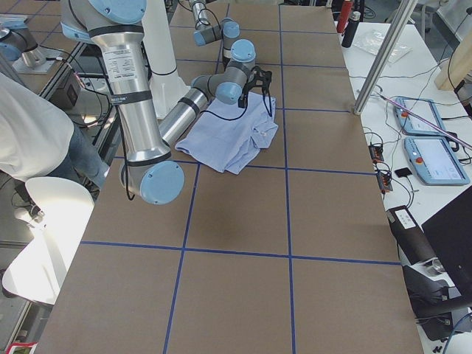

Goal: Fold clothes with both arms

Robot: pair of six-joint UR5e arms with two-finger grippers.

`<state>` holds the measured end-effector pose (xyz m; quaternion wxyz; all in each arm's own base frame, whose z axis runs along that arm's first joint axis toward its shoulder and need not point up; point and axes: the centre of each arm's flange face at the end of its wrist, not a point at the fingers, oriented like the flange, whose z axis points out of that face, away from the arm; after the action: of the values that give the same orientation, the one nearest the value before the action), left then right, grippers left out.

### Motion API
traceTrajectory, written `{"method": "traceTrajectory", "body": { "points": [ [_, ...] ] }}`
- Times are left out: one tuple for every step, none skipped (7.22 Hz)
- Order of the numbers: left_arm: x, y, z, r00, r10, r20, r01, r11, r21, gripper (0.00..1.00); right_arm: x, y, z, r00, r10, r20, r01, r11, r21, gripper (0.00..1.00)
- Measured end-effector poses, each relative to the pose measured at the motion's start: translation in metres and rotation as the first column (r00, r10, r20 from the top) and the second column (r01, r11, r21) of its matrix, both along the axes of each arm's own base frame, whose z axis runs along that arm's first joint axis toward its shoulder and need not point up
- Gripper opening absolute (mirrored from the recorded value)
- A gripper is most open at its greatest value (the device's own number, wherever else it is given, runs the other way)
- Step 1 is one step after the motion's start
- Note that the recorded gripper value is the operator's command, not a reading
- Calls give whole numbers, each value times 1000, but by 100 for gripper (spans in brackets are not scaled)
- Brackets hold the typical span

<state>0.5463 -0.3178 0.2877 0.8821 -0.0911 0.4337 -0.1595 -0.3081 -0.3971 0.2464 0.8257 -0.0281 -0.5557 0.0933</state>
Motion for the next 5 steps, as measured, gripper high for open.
{"method": "traceTrajectory", "body": {
  "points": [
    [0,0,2,1000,0,5,0,1000,-3,83,0,0,0,1000,0,0,0,1000,0,100],
    [0,1,3,1000,1,5,-1,1000,-4,82,0,0,0,1000,0,-1,0,1000,0,100],
    [0,2,3,1000,4,5,-4,1000,-5,78,0,0,0,1000,1,-1,-1,1000,0,100],
    [2,4,4,1000,9,7,-9,1000,-5,74,0,-1,0,1000,1,-1,-1,1000,0,100],
    [5,7,5,1000,15,9,-15,1000,-6,69,1,-1,0,1000,2,0,-2,1000,0,100]
  ]
}}
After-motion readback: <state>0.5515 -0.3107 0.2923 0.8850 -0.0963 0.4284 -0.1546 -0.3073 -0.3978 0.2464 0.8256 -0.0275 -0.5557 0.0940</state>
